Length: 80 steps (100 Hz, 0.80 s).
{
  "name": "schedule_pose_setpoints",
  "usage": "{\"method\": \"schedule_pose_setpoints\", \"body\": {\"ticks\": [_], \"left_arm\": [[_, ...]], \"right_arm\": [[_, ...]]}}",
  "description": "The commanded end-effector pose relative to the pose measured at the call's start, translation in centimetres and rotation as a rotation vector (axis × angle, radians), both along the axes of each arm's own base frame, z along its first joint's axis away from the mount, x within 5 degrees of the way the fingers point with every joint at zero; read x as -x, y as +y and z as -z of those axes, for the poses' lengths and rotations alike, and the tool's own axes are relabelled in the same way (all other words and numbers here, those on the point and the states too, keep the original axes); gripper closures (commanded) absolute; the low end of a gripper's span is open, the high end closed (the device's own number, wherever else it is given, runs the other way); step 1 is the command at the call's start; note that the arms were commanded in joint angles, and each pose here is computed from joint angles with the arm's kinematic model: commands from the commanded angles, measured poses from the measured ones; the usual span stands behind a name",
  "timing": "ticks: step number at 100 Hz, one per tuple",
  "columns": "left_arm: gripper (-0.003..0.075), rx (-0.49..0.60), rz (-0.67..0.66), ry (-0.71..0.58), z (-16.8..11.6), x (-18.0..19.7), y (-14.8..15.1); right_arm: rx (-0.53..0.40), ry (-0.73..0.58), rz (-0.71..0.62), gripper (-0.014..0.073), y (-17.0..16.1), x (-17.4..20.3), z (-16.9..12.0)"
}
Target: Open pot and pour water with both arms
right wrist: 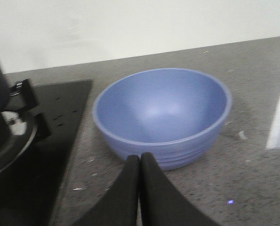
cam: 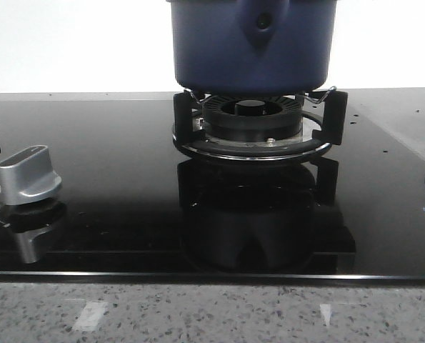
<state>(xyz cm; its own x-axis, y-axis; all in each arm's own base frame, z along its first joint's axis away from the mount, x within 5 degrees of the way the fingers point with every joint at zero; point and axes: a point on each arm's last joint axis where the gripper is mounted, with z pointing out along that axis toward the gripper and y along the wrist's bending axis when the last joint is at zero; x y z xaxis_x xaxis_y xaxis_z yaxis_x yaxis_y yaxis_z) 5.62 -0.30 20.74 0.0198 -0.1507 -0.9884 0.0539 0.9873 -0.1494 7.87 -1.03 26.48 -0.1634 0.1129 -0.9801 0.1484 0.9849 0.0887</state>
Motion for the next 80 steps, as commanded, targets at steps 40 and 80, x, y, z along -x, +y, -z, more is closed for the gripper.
{"method": "schedule_pose_setpoints", "body": {"ticks": [40,80], "left_arm": [[0.0741,0.010,-0.002,-0.069,0.2,0.1,0.0],[0.0741,0.010,-0.002,-0.069,0.2,0.1,0.0]], "right_arm": [[0.031,-0.226,-0.104,0.0642,0.9,2.1,6.5],[0.054,-0.186,-0.097,0.0642,0.8,2.3,6.9]]}}
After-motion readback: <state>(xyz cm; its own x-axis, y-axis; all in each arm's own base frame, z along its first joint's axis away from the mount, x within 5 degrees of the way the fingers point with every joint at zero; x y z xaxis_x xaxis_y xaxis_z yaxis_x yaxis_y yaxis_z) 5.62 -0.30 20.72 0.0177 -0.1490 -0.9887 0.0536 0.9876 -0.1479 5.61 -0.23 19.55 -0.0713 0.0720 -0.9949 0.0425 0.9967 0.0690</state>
